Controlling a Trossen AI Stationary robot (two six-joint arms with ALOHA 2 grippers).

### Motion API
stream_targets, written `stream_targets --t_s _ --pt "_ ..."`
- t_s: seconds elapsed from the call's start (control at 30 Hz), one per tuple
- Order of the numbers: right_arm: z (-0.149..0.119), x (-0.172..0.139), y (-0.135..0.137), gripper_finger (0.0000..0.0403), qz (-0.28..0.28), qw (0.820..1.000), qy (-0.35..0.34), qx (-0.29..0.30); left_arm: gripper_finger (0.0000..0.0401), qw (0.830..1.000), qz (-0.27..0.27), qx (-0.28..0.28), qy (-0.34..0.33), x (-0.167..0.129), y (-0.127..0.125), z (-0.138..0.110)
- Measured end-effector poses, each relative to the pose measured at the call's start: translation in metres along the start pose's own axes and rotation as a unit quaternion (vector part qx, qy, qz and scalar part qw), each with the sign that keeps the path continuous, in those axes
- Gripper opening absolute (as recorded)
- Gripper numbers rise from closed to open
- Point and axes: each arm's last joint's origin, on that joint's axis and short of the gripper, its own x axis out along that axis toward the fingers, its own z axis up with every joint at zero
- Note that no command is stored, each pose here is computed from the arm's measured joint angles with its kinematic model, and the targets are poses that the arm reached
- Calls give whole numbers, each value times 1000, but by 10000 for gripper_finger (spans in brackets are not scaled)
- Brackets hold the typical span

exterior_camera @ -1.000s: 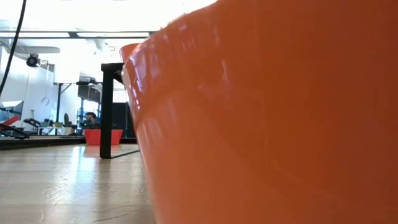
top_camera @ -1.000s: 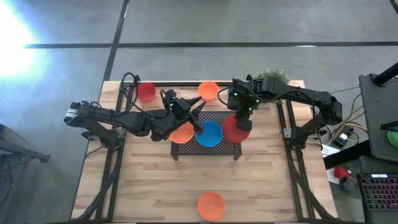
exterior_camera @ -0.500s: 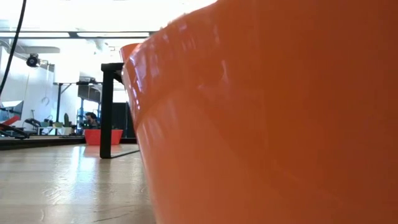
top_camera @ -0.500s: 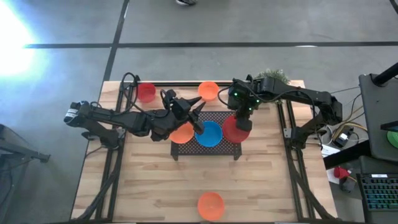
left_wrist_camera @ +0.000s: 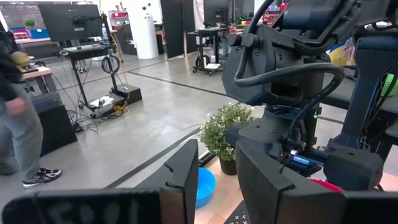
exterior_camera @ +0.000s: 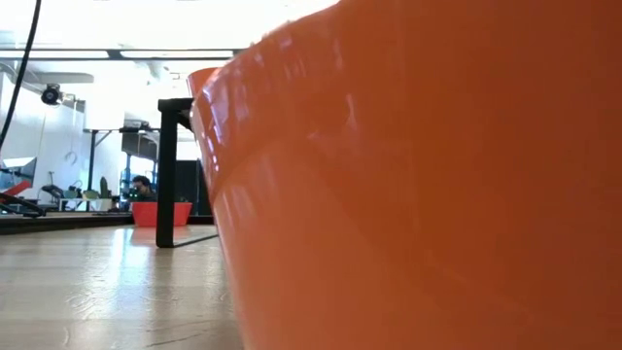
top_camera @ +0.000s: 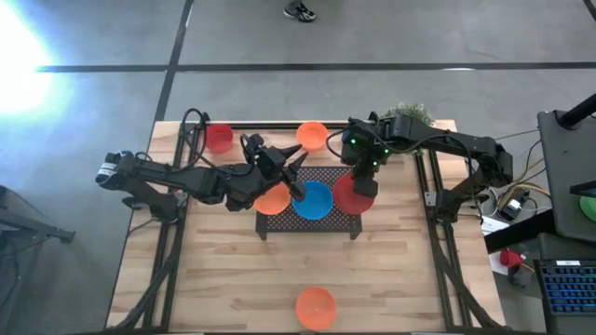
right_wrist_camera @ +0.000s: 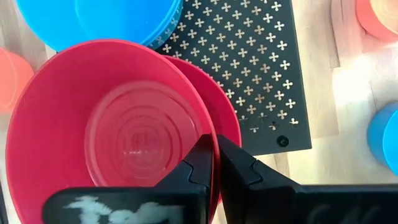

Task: Pick & Place Mini bowls
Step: Stack the bottom red bowl on top of the red bowl on the shelf

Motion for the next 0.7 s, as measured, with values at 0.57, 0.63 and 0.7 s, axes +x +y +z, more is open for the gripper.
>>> stream_targets --t_s 0.57,0.63,0.7 --pt "1 0 1 57 1 1000 -2 -3 100 1000 0 2 2 0 0 -1" --pt "1 0 1 77 1 1000 -3 -3 100 1000 0 5 4 0 0 -2" --pt "1 0 1 96 1 1000 -3 -4 100 1000 0 8 6 0 0 -2"
